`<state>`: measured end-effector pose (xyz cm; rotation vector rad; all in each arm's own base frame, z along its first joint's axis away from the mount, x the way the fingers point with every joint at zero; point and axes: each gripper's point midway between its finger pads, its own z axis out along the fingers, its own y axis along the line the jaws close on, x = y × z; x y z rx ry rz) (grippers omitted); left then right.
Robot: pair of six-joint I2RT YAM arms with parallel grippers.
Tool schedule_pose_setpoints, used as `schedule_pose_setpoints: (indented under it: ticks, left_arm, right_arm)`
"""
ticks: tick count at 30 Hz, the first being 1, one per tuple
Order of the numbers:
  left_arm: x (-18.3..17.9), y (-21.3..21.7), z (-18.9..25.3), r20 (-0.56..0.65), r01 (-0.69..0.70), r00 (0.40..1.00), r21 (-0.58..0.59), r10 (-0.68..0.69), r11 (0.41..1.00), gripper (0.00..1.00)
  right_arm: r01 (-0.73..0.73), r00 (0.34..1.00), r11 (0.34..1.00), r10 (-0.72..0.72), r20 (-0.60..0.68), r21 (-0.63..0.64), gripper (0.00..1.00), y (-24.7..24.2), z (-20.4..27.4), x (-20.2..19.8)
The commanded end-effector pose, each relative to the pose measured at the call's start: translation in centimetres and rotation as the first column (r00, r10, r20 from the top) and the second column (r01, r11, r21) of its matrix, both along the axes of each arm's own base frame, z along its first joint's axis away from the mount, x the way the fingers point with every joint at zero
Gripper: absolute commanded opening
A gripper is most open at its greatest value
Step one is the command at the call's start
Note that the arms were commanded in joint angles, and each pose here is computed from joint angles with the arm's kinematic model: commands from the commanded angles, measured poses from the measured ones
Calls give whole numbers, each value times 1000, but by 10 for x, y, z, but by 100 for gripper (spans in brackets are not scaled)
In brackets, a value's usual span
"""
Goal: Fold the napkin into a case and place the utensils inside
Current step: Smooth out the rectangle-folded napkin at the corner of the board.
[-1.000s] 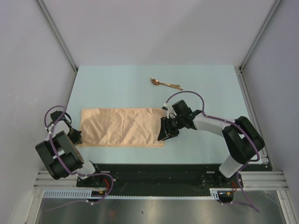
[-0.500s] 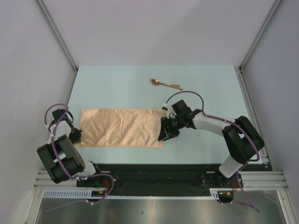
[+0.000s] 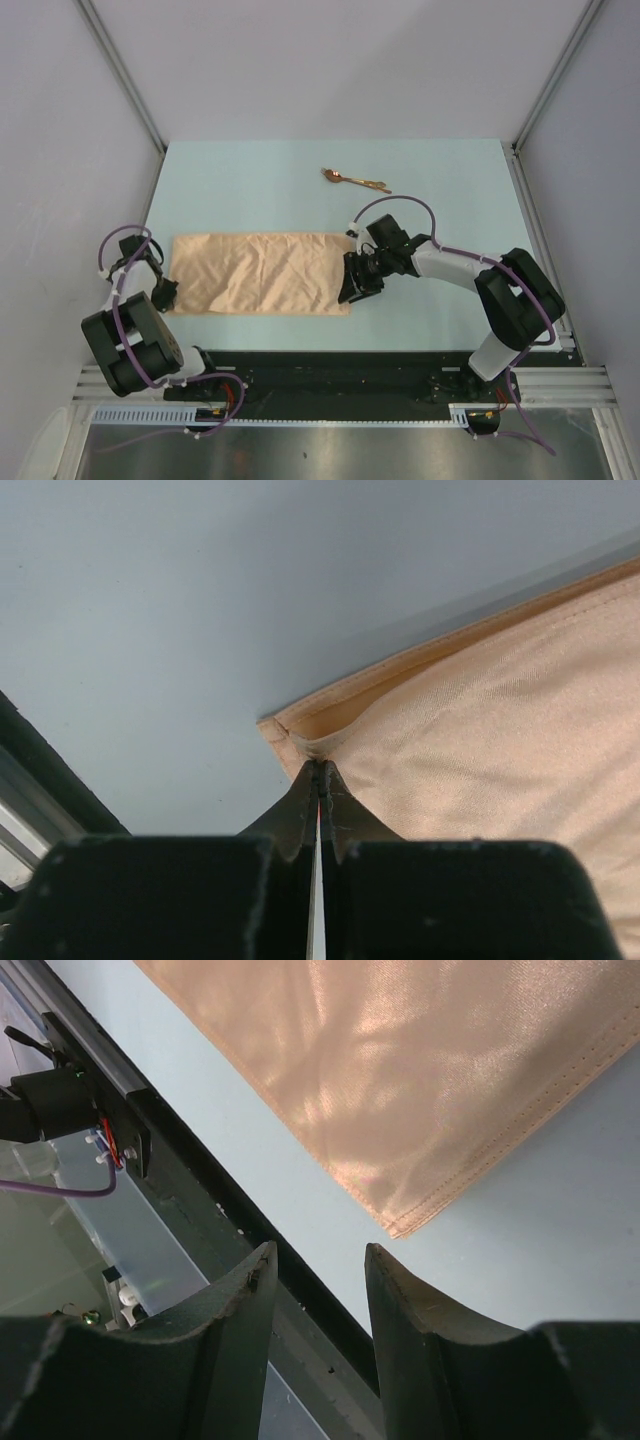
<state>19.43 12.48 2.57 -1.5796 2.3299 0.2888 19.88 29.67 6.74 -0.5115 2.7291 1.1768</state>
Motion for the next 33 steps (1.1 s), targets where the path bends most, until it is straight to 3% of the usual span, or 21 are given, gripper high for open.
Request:
schedule_pose_setpoints:
  ticks: [1,11,17,28,31,33]
  left_arm:
    - [-8,6,-6,-51,-42,998,22,43,999,0]
    - [-11,12,-7,-73,-47,996,42,50,998,0]
    - [-12,12,-6,-77,-51,996,44,54,998,0]
    - [-14,12,-5,-80,-94,992,35,96,995,0]
    - [-11,10,2,-36,-110,993,7,110,994,12]
    - [-10,6,11,-6,-124,992,-8,124,992,30]
  right_arm:
    - [-18,999,1000,18,32,22,45,6,9,6]
    - [-16,1000,1000,16,0,-4,45,9,-1,7]
    - [-20,1000,997,20,2,-68,41,9,-18,4]
    - [-3,1000,997,4,4,-72,35,18,-33,14]
    - [9,1000,995,-11,-24,-98,34,13,-46,8]
    - [16,999,995,-19,-26,-100,34,10,-48,7]
